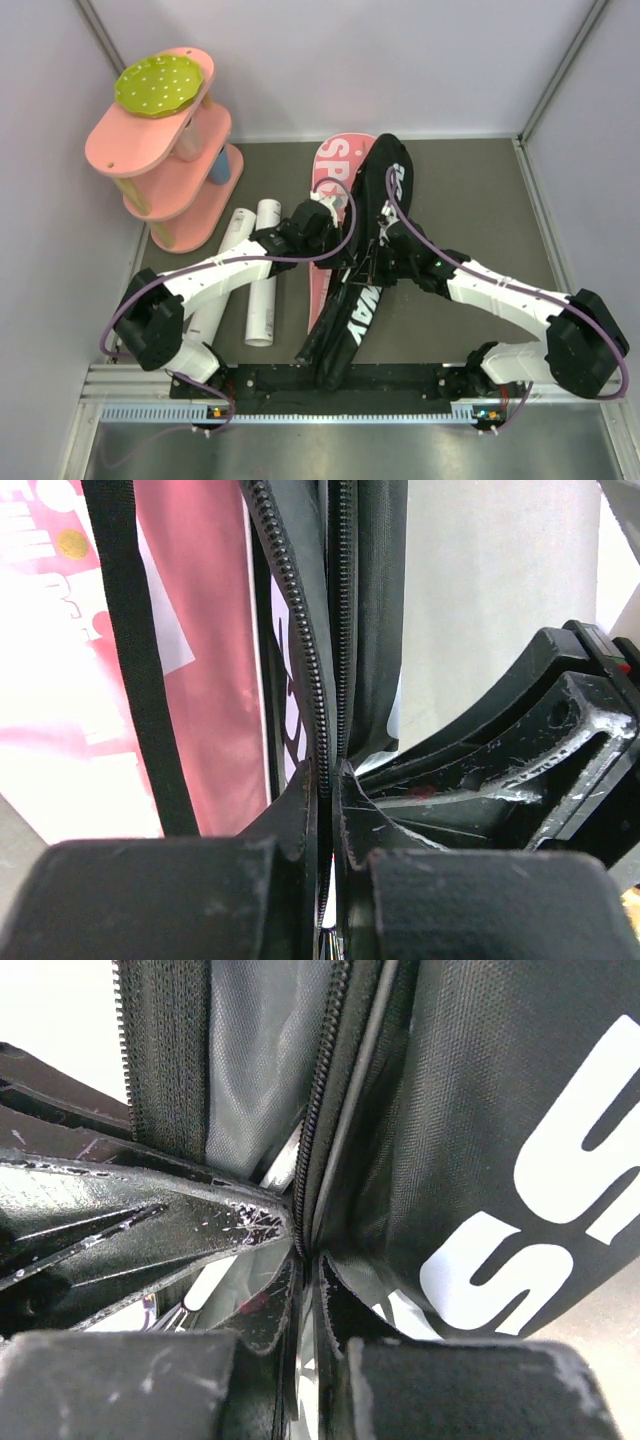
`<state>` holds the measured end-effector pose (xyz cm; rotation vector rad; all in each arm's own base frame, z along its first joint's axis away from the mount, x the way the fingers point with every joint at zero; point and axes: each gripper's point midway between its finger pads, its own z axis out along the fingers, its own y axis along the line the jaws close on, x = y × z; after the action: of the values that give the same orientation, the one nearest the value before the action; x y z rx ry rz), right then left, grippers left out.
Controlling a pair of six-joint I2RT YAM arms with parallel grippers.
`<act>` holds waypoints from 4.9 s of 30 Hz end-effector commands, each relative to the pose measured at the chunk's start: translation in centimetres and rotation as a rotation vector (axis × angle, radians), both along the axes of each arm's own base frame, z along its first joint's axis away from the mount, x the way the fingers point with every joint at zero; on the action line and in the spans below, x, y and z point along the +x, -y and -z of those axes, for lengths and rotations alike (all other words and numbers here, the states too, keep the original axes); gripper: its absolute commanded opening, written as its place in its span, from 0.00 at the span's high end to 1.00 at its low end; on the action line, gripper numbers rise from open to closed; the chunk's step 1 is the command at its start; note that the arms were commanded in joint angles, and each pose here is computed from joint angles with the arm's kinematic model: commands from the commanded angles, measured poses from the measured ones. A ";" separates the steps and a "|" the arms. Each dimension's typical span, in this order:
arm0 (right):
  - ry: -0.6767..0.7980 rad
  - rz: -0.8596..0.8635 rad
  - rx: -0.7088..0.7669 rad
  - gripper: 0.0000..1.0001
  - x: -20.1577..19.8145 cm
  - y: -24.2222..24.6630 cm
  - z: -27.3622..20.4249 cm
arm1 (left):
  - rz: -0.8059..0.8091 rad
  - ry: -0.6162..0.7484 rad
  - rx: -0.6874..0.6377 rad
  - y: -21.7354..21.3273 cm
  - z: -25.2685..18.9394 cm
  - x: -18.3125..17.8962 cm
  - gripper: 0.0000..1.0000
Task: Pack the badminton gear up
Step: Adjust the racket bag at the center of the board.
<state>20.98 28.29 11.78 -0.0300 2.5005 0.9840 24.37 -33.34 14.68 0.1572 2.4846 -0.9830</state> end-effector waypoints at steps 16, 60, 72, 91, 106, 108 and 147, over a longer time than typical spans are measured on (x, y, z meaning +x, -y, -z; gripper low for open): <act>0.061 -0.195 0.603 1.00 -2.7 -1.7 -8.8 | -0.072 0.145 0.049 -0.1 -2.5 1.6 0.64; 0.141 -0.240 0.504 1.00 -3.0 -0.5 -7.7 | 0.077 0.143 -0.128 -1.2 -1.9 -0.2 1.00; 0.208 -0.246 0.188 1.00 -3.4 2.8 -7.1 | 0.203 0.155 -0.044 1.6 -6.3 -2.3 1.00; 0.106 -0.198 -0.022 1.00 -3.8 7.2 -5.6 | 0.150 0.130 0.119 -3.8 -0.5 -0.9 1.00; 0.040 -0.197 -0.062 1.00 -2.4 6.1 -1.8 | 0.206 0.122 -0.079 -1.3 -3.8 -2.6 1.00; 0.062 -0.183 -0.054 1.00 -2.4 6.3 -2.6 | 0.207 0.144 -0.104 -1.2 -5.1 -2.6 1.00; 0.070 -0.284 0.076 0.44 -9.6 -0.3 -8.7 | 0.199 0.098 -0.093 -1.4 -2.7 -3.2 1.00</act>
<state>13.25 25.71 20.94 -0.4410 2.4219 0.9949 21.54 -31.08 15.34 0.3947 2.4303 -1.0616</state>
